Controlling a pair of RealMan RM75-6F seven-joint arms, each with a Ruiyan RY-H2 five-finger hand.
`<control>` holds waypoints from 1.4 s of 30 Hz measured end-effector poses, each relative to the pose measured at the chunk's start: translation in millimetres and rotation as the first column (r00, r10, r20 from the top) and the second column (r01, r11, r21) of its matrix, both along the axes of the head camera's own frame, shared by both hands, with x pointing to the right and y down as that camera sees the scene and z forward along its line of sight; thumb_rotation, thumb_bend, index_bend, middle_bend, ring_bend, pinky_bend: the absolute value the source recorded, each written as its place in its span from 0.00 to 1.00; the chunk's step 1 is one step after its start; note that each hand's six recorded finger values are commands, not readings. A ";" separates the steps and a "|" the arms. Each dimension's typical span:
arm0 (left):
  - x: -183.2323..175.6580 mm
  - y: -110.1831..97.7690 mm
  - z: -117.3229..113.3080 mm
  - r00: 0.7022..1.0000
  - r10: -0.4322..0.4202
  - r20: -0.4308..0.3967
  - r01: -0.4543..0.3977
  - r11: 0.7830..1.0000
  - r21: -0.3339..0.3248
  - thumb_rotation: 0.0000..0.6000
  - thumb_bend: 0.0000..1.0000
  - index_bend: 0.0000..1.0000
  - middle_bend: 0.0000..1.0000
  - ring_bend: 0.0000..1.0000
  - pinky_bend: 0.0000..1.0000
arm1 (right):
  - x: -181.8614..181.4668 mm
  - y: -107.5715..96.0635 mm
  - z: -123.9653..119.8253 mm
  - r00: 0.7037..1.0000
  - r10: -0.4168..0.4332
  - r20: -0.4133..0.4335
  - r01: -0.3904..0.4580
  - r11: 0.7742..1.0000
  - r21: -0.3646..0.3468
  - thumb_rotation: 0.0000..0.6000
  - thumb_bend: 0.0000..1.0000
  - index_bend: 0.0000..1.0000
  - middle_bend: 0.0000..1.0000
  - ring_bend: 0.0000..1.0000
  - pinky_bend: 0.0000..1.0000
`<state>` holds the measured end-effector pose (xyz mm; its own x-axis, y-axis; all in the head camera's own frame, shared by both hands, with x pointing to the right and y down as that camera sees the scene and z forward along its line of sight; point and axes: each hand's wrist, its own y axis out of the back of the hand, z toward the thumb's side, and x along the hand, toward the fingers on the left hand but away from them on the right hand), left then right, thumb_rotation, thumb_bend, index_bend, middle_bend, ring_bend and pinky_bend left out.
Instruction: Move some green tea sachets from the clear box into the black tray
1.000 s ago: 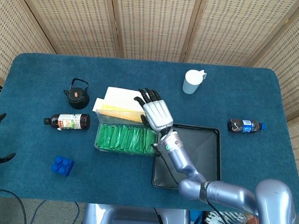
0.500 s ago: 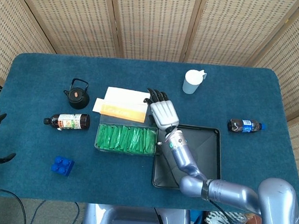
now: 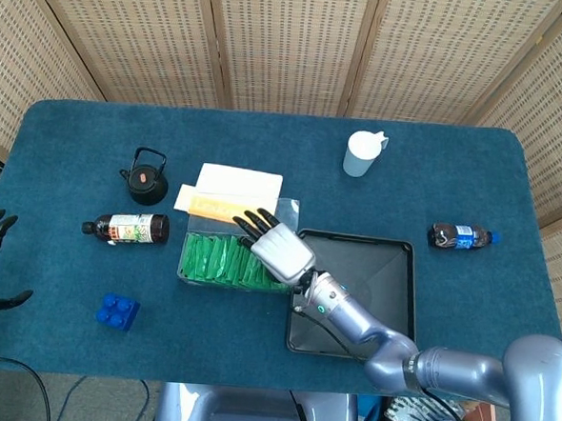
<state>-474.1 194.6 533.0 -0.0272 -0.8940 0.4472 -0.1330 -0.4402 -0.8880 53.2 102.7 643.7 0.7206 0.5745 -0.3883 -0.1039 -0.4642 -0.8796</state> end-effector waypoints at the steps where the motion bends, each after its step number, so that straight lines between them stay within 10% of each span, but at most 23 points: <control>1: 0.1 0.0 0.0 1.000 0.000 0.000 0.000 1.000 0.000 1.00 0.06 0.00 0.00 0.00 0.00 | -1.4 1.2 0.5 1.000 -0.006 -0.001 0.006 1.000 -0.001 1.00 0.35 0.31 0.14 0.05 0.15; 42: -3.0 -2.6 2.7 1.000 -0.006 -0.013 0.006 1.000 -0.013 1.00 0.06 0.00 0.00 0.00 0.00 | -31.8 5.7 36.8 0.990 -0.054 -0.134 0.059 0.998 0.038 1.00 0.35 0.45 0.15 0.05 0.15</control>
